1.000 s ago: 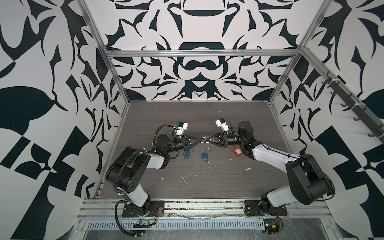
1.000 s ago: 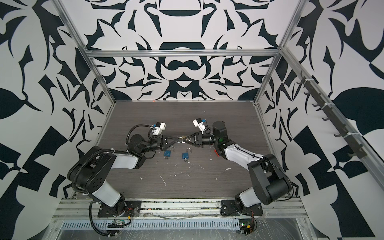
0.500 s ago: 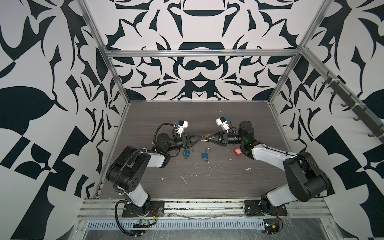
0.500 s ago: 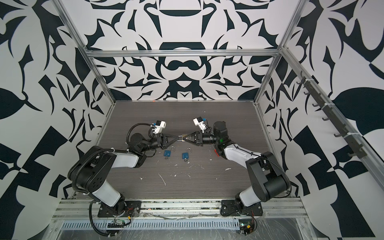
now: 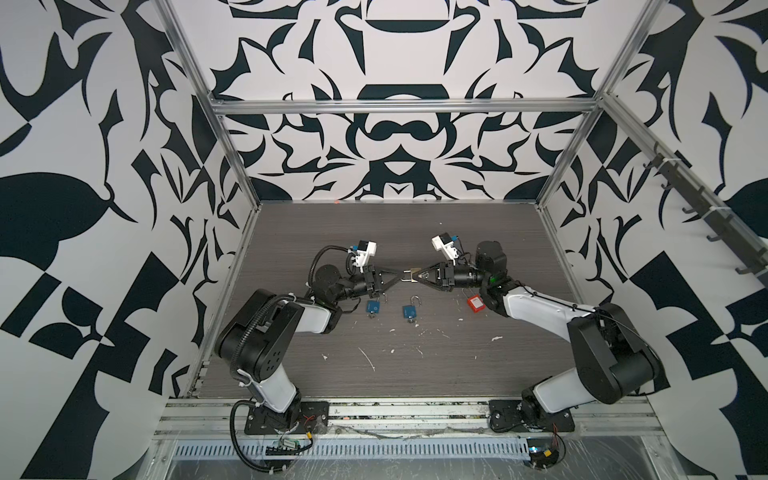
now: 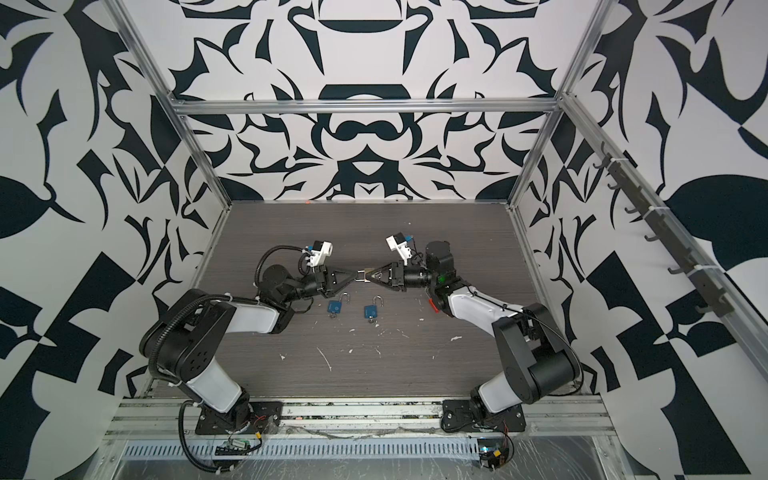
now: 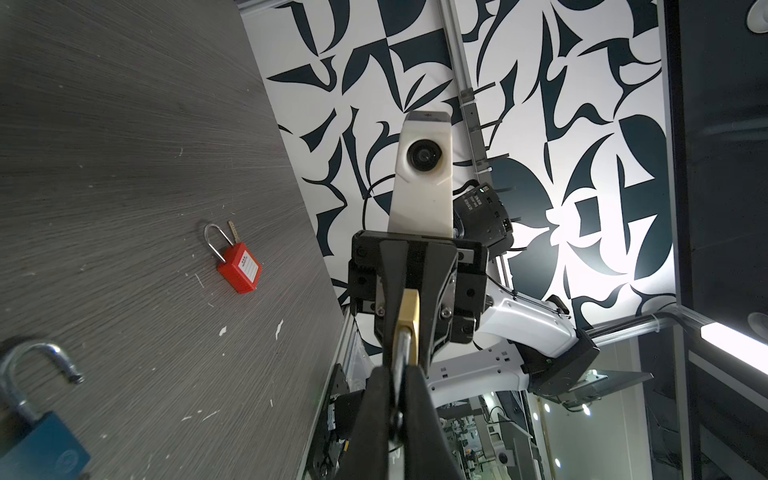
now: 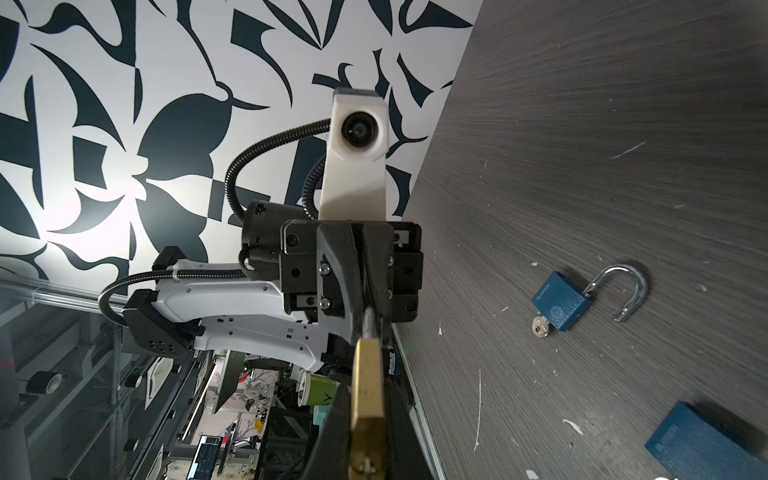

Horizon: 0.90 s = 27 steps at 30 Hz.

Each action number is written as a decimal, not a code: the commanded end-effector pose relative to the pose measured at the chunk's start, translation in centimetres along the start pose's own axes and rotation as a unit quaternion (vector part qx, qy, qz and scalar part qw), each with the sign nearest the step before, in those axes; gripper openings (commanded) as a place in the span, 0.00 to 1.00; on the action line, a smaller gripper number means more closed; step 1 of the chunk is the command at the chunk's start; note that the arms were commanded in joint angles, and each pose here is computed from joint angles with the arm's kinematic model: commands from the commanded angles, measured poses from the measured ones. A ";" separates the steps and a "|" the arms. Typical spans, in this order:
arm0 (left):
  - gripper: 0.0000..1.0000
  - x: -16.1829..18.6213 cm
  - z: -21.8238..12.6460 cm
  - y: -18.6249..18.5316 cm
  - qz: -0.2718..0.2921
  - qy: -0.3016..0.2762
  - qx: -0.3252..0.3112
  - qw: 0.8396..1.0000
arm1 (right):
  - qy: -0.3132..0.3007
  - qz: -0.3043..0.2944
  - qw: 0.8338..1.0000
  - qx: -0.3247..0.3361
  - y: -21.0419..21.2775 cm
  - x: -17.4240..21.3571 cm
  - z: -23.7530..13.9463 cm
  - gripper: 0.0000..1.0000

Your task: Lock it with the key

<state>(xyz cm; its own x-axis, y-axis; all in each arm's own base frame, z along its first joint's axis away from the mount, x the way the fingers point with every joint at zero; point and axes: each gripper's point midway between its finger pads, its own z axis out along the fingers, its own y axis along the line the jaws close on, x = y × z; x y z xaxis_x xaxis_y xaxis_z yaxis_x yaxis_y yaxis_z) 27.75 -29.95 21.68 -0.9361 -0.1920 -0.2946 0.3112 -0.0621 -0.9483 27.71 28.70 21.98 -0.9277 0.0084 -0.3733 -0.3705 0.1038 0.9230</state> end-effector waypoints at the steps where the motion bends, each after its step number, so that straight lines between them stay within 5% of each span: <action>1: 0.00 1.6 2.0 -2.2 0.016 0.047 0.034 0.998 | 0.048 -0.068 0.996 -0.038 3.0 1.5 2.6 0.00; 27: 0.00 2.6 3.1 -3.6 0.014 0.073 0.052 0.996 | 0.102 -0.163 0.980 -0.044 4.4 4.9 4.7 0.00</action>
<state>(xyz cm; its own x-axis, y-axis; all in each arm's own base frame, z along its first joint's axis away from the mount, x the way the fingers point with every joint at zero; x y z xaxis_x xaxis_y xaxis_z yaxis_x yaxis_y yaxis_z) 28.57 -30.15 22.13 -0.9252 -0.2100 -0.3161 0.3358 -0.0653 -0.9397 27.08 29.96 21.63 -0.8751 -0.0480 -0.4815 -0.4825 0.1621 0.8607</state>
